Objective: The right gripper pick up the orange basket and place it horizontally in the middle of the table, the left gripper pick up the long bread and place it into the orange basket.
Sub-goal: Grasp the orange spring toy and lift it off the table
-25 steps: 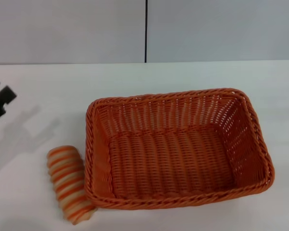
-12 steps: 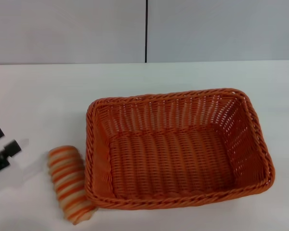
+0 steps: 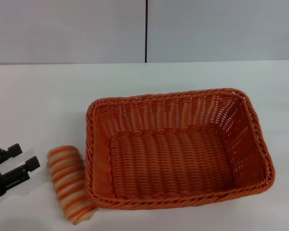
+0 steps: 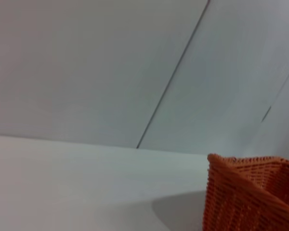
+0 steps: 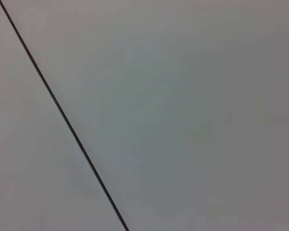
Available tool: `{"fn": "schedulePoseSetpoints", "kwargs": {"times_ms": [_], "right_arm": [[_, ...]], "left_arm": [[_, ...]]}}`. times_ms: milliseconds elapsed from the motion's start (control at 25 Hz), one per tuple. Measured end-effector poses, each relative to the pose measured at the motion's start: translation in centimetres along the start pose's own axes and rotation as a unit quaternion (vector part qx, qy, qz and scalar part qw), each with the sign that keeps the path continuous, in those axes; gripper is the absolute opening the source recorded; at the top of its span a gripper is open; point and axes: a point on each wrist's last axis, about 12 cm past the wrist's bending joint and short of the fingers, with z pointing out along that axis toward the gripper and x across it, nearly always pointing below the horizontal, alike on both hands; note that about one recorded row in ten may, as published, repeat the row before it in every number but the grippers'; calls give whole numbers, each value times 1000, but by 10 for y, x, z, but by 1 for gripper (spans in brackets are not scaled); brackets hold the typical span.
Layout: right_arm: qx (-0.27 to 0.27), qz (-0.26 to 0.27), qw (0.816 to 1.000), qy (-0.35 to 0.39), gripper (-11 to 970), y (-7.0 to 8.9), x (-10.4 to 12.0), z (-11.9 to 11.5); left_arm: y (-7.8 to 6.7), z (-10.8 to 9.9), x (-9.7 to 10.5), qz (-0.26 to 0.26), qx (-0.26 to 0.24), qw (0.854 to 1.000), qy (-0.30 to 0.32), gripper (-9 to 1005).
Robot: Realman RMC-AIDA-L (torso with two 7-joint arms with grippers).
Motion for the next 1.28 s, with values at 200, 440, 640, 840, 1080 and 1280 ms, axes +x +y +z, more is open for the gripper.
{"fn": "schedulePoseSetpoints", "kwargs": {"times_ms": [200, 440, 640, 840, 1080, 1280], "right_arm": [[4, 1, 1000, 3, 717, 0, 1, 2], [5, 1, 1000, 7, 717, 1, 3, 3], [6, 1, 1000, 9, 717, 0, 4, 2], [11, 1, 1000, 12, 717, -1, 4, 2], [11, 0, 1000, 13, 717, -1, 5, 2], [14, 0, 1000, 15, 717, -2, 5, 3]], "left_arm": [[-1, 14, 4, -1, 7, 1000, 15, 811], [-4, 26, 6, -2, 14, 1000, 19, 811], [-5, 32, 9, 5, 8, 1000, 22, 811], [-4, 37, 10, 8, 9, 999, 30, 811], [-4, 43, 11, 9, 11, 999, 40, 811], [-4, 46, 13, 7, 12, 999, 47, 811]]}}
